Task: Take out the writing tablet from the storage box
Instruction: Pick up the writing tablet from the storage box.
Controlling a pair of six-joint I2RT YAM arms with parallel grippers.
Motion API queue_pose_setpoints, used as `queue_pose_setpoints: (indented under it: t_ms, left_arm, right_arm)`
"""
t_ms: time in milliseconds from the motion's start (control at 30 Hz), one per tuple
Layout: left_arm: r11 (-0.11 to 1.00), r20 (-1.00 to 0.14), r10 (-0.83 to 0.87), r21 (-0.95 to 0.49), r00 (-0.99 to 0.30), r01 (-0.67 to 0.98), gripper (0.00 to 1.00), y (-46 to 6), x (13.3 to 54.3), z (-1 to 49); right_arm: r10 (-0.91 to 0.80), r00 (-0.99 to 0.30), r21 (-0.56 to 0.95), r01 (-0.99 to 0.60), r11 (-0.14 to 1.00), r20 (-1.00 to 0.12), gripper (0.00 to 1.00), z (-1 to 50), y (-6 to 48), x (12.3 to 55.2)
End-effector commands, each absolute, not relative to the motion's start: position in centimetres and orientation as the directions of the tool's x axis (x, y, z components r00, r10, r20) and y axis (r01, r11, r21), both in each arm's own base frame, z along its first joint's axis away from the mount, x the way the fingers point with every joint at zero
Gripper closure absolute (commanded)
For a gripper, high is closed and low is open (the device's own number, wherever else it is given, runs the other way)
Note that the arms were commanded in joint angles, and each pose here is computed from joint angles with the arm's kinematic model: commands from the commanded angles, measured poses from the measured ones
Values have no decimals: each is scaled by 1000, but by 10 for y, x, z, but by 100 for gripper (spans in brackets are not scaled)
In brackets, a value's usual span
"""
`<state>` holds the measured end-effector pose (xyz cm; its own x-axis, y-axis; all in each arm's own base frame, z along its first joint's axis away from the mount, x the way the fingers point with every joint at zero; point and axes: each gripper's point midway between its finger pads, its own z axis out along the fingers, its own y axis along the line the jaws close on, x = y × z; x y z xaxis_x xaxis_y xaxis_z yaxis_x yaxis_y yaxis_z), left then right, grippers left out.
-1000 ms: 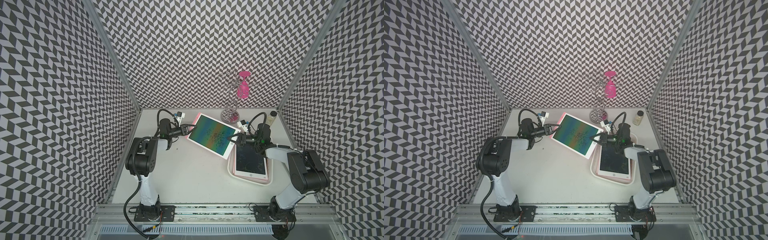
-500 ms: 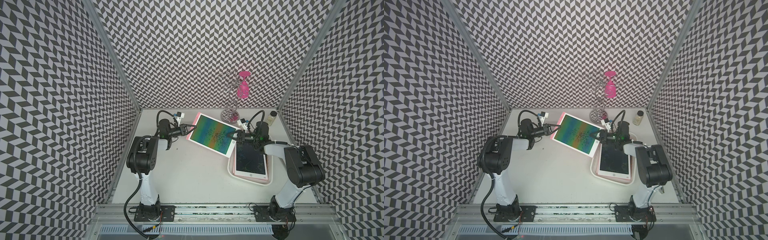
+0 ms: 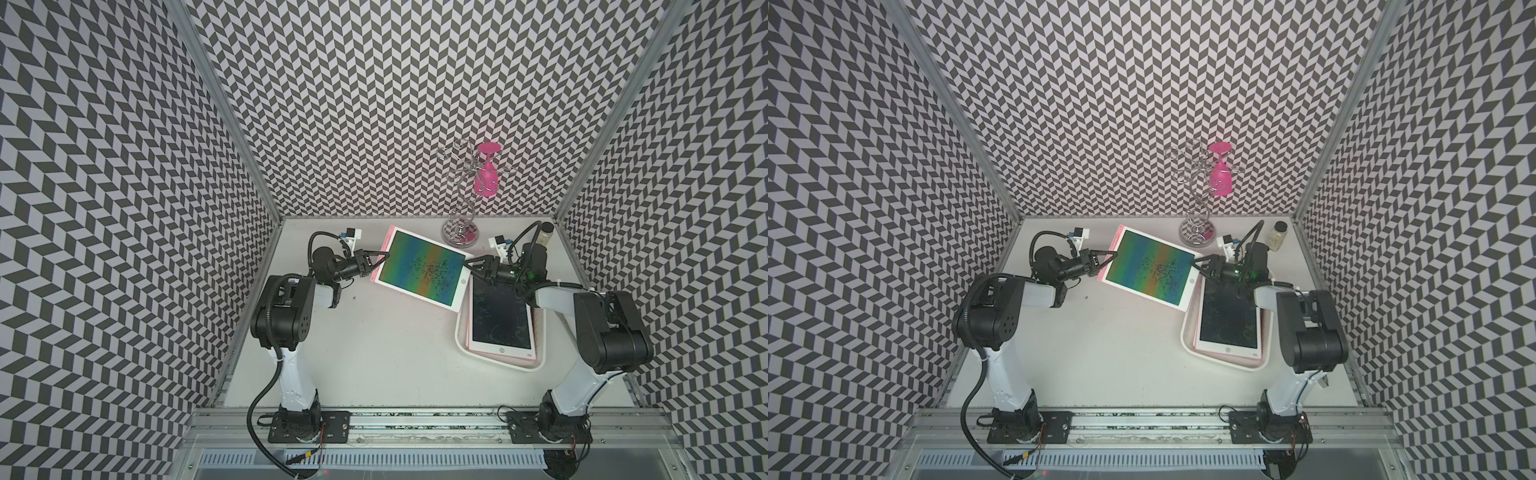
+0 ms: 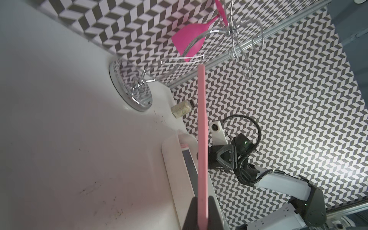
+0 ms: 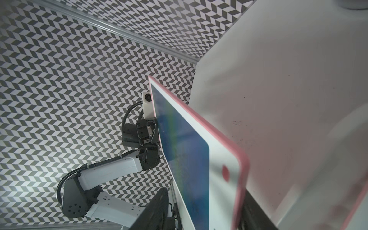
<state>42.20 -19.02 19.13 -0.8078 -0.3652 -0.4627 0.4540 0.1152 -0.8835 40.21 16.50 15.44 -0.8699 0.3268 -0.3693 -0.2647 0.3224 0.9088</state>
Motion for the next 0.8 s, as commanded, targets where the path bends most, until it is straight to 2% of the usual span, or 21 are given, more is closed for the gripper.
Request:
queue_pose_setpoints:
  t_ms: [0,67,300,600,767]
  left_arm:
    - [-7,-436,-456,-870,-776,493,100,-173,418,220]
    - [-30,-416,-476,-873,-775,487,100,-168,418,219]
    - [25,-417,-514,-881,-750,473,100,-160,420,217]
    - [219,-418,-649,-903,-636,370,100,-138,427,219]
    - [265,-382,-733,-922,-562,281,100,-119,422,218]
  right_arm:
    - [353,-830,882,-307,356,-431,45,162,155,406]
    - [346,-828,874,-310,375,-442,45,162,154,404]
    - [342,-849,886,-267,379,-402,48,153,155,375]
    - [339,-852,902,-298,314,-399,52,171,196,334]
    - [350,-870,929,-270,251,-348,55,184,227,324]
